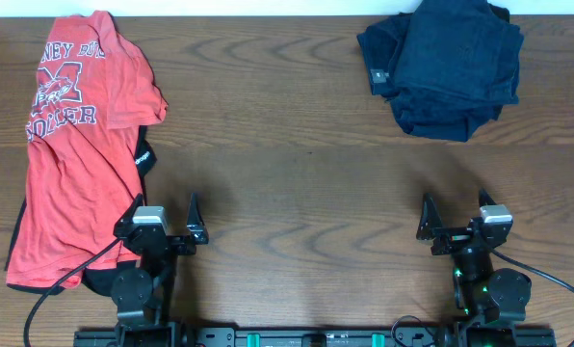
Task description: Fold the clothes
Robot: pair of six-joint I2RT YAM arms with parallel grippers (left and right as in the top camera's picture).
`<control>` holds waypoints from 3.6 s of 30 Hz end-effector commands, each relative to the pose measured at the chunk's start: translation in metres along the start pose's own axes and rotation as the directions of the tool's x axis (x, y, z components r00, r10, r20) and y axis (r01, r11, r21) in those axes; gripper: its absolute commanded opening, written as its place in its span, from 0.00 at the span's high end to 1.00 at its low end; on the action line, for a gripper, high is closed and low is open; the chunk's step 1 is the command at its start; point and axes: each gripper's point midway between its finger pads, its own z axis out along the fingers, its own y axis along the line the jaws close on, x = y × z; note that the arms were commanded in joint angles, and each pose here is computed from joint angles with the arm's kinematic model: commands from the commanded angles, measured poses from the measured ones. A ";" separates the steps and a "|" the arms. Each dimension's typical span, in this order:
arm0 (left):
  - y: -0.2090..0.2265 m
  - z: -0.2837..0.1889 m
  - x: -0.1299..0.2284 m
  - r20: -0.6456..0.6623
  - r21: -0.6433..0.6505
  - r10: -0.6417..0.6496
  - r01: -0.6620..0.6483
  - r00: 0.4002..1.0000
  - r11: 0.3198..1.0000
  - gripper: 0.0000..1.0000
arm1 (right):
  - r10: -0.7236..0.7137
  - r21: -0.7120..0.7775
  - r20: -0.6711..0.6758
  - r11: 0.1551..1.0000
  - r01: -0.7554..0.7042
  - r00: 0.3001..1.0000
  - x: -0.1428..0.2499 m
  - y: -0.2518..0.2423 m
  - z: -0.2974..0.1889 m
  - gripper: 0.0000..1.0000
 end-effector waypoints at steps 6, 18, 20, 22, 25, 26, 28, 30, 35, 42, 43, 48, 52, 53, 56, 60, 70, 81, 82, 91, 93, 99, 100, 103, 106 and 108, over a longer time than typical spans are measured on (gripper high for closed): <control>0.000 0.001 0.016 -0.052 0.007 0.000 0.001 0.999 1.000 0.02 | -0.004 -0.008 0.000 1.000 0.004 1.000 0.001 0.002 0.000 0.01; 0.000 0.001 0.016 -0.051 0.007 0.000 0.001 0.999 1.000 0.02 | -0.004 -0.009 0.000 1.000 0.004 1.000 0.001 0.002 0.000 0.01; 0.000 0.001 0.016 -0.051 0.007 0.000 0.001 0.999 1.000 0.02 | -0.004 -0.009 0.000 1.000 0.004 1.000 0.001 0.002 0.000 0.01; 0.000 0.001 0.016 -0.051 0.007 0.000 0.001 0.999 1.000 0.02 | -0.004 -0.008 0.000 1.000 0.004 1.000 0.001 0.002 0.000 0.01; 0.000 0.001 0.016 -0.051 0.007 0.000 0.001 0.999 1.000 0.02 | -0.004 -0.009 0.000 1.000 0.004 1.000 0.001 0.002 0.000 0.01; 0.000 0.001 0.016 -0.051 0.007 0.000 0.001 0.999 1.000 0.02 | -0.004 -0.009 0.000 1.000 0.004 1.000 0.001 0.002 0.000 0.01; 0.000 0.001 0.016 -0.051 0.007 0.000 0.001 0.999 1.000 0.02 | -0.004 -0.009 0.000 1.000 0.004 1.000 0.001 0.002 0.000 0.01; 0.000 0.001 0.016 -0.052 0.007 0.000 0.001 0.999 1.000 0.02 | -0.004 -0.008 0.000 1.000 0.004 1.000 0.001 0.002 0.000 0.01; 0.000 0.001 0.016 -0.051 0.007 0.000 0.001 0.999 1.000 0.02 | -0.004 -0.008 0.000 1.000 0.004 1.000 0.001 0.002 0.000 0.01; 0.000 0.001 0.016 -0.051 0.007 0.000 0.001 0.999 1.000 0.02 | -0.004 -0.008 0.000 1.000 0.004 1.000 0.001 0.002 0.000 0.01; 0.000 0.001 0.016 -0.051 0.007 0.000 0.001 0.999 1.000 0.02 | -0.004 -0.008 0.000 1.000 0.004 1.000 0.001 0.002 0.000 0.01; 0.000 0.001 0.016 -0.051 0.007 0.000 0.001 0.999 1.000 0.02 | -0.004 -0.008 0.000 1.000 0.004 1.000 0.001 0.002 0.000 0.01; 0.000 0.001 0.016 -0.051 0.007 0.000 0.001 0.999 1.000 0.02 | -0.004 -0.008 0.000 1.000 0.004 1.000 0.001 0.002 0.000 0.01; 0.000 0.001 0.016 -0.051 0.007 0.000 0.000 0.999 1.000 0.02 | -0.004 -0.008 0.000 1.000 0.004 1.000 0.001 0.002 0.000 0.01; 0.000 0.001 0.016 -0.051 0.007 0.000 0.000 0.999 1.000 0.02 | -0.004 -0.008 0.000 1.000 0.004 1.000 0.001 0.002 0.000 0.01; 0.000 0.001 0.016 -0.051 0.007 0.000 0.000 0.999 1.000 0.02 | -0.004 -0.009 0.000 1.000 0.004 1.000 0.001 0.002 0.000 0.01; 0.000 0.001 0.016 -0.050 0.007 0.000 0.000 0.999 1.000 0.02 | -0.004 -0.008 0.000 1.000 0.004 1.000 0.001 0.002 0.000 0.01; 0.000 0.001 0.016 -0.050 0.007 0.000 0.000 0.999 1.000 0.02 | -0.004 -0.008 0.000 1.000 0.004 1.000 0.001 0.002 0.000 0.01; 0.000 0.001 0.016 -0.050 0.007 0.000 0.000 0.999 1.000 0.02 | -0.004 -0.008 0.000 1.000 0.004 1.000 0.001 0.002 0.000 0.01; 0.000 0.001 0.016 -0.050 0.007 0.000 0.000 0.999 1.000 0.02 | -0.004 -0.008 0.000 1.000 0.004 1.000 0.001 0.002 0.000 0.01; 0.000 0.001 0.016 -0.050 0.007 0.000 0.000 0.999 1.000 0.02 | -0.005 -0.009 0.005 1.000 0.005 1.000 0.000 0.002 0.000 0.01; 0.000 0.001 0.016 -0.050 0.007 0.000 0.000 0.999 1.000 0.02 | -0.027 0.051 0.017 0.998 0.026 0.999 -0.003 -0.008 0.000 0.01; 0.000 0.001 0.016 -0.050 0.007 0.000 0.000 0.999 1.000 0.02 | -0.026 0.063 0.032 0.998 0.024 0.999 -0.007 -0.010 0.000 0.01; 0.011 0.001 0.015 -0.046 -0.060 0.004 -0.007 0.999 0.998 0.02 | -0.032 0.027 0.084 0.999 0.030 0.996 -0.019 -0.003 -0.001 0.01; 0.014 0.001 0.012 -0.034 -0.075 -0.011 0.008 0.999 0.997 0.02 | -0.038 -0.020 0.124 0.999 0.041 0.992 -0.030 0.006 -0.002 0.01; 0.013 0.000 0.006 -0.013 -0.069 -0.012 0.011 1.000 0.998 0.02 | -0.041 -0.050 0.141 0.998 0.048 0.989 -0.034 0.012 -0.003 0.01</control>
